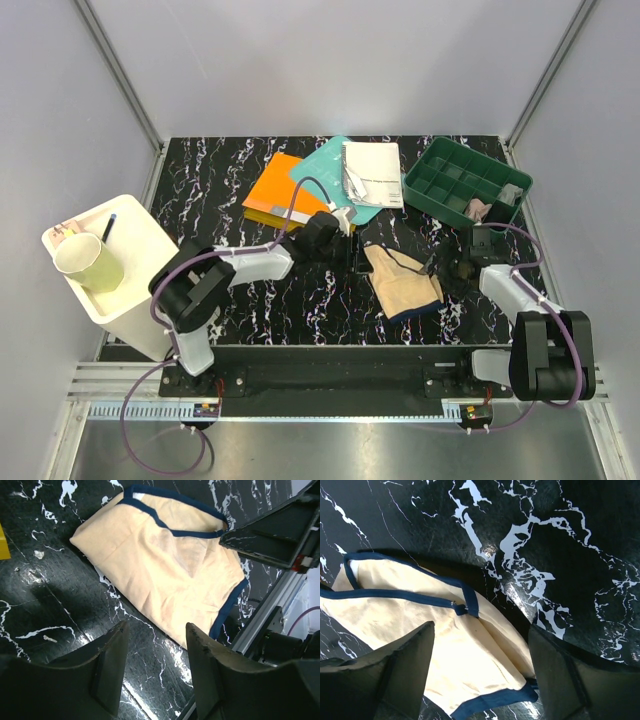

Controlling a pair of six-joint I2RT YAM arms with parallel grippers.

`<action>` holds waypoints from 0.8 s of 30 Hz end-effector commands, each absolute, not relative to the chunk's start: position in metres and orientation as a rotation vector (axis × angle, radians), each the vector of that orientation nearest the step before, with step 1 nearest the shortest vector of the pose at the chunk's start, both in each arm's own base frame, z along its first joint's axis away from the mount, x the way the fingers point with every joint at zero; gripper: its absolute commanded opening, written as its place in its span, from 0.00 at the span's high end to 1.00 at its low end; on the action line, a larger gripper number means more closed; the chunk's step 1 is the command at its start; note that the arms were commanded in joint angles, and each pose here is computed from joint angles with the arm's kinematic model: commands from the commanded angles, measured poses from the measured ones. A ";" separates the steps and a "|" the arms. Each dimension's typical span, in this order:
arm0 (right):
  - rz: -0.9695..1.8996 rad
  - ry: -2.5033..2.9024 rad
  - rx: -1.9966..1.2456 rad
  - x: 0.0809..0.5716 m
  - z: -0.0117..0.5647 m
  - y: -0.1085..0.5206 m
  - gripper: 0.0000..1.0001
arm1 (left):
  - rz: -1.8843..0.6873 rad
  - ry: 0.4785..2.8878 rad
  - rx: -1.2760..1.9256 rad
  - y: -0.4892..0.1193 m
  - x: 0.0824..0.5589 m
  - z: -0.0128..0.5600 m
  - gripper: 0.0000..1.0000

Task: Roll the underwear
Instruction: Fold the underwear at the center of the board.

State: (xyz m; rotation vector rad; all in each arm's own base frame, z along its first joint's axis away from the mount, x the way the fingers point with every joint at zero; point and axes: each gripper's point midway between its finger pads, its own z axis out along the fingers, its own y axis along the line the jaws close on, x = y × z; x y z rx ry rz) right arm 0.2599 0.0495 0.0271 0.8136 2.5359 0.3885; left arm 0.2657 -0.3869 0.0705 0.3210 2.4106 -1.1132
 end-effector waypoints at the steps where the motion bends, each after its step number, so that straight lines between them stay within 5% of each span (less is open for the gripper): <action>1: 0.394 2.586 0.888 0.241 0.009 0.052 0.21 | -1.118 2.294 0.298 -0.380 0.280 0.112 0.48; 10: 0.479 2.641 0.899 0.229 0.008 0.065 0.44 | -1.052 2.300 0.260 -0.346 0.278 0.120 0.49; 16: 0.516 2.696 0.824 0.220 0.007 0.087 0.71 | -1.004 2.288 0.207 -0.320 0.277 0.126 0.49; 24: 0.606 2.724 0.693 0.207 0.022 0.142 0.78 | -0.889 2.270 0.144 -0.279 0.282 0.131 0.48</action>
